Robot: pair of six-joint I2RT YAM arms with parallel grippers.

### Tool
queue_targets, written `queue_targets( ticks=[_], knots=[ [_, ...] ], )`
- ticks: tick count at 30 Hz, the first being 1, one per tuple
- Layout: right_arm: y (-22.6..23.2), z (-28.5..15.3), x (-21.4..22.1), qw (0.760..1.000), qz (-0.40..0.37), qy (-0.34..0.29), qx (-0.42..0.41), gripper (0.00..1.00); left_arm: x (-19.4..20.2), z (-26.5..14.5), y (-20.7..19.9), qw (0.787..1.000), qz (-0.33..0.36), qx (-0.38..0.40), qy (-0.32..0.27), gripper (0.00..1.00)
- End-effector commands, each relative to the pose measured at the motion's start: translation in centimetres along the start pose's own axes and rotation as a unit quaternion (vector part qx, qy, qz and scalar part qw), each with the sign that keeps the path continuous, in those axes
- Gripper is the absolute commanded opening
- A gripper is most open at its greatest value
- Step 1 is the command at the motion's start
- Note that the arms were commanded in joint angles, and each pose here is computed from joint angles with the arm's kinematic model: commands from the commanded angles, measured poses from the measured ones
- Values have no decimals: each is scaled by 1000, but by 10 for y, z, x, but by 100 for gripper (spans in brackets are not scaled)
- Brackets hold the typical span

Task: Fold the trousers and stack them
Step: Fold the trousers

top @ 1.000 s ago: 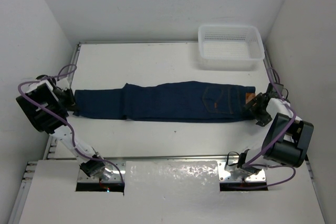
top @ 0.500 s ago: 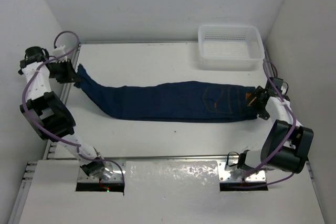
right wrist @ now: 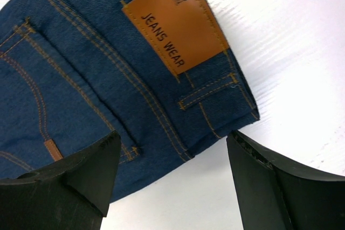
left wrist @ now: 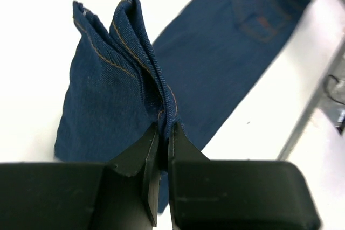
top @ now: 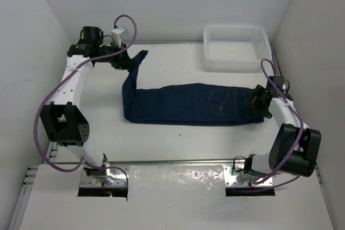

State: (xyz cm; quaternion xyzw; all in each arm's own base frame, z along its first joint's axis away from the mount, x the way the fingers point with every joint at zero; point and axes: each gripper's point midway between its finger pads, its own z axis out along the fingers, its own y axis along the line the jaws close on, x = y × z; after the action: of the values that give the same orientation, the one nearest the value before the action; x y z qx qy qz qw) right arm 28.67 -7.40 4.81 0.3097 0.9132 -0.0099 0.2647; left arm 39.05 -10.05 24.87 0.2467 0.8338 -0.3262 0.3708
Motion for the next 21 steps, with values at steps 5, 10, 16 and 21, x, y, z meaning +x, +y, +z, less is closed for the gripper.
queue_targets(
  ticks=[5, 10, 16, 21],
  knots=[
    [12, 4, -9, 999, -23, -12, -22, 77, -42, 54, -64, 995, 51, 86, -26, 0],
    [18, 6, -11, 999, -24, -7, -35, 77, -25, 82, -98, 991, 51, 123, 9, 0],
    [21, 5, -13, 998, -33, -12, -45, 77, 8, 114, -136, 987, 51, 148, 47, 0],
    [19, 5, -8, 998, -35, -9, -44, 77, 13, 146, -143, 990, 43, 125, 46, 0]
  ],
)
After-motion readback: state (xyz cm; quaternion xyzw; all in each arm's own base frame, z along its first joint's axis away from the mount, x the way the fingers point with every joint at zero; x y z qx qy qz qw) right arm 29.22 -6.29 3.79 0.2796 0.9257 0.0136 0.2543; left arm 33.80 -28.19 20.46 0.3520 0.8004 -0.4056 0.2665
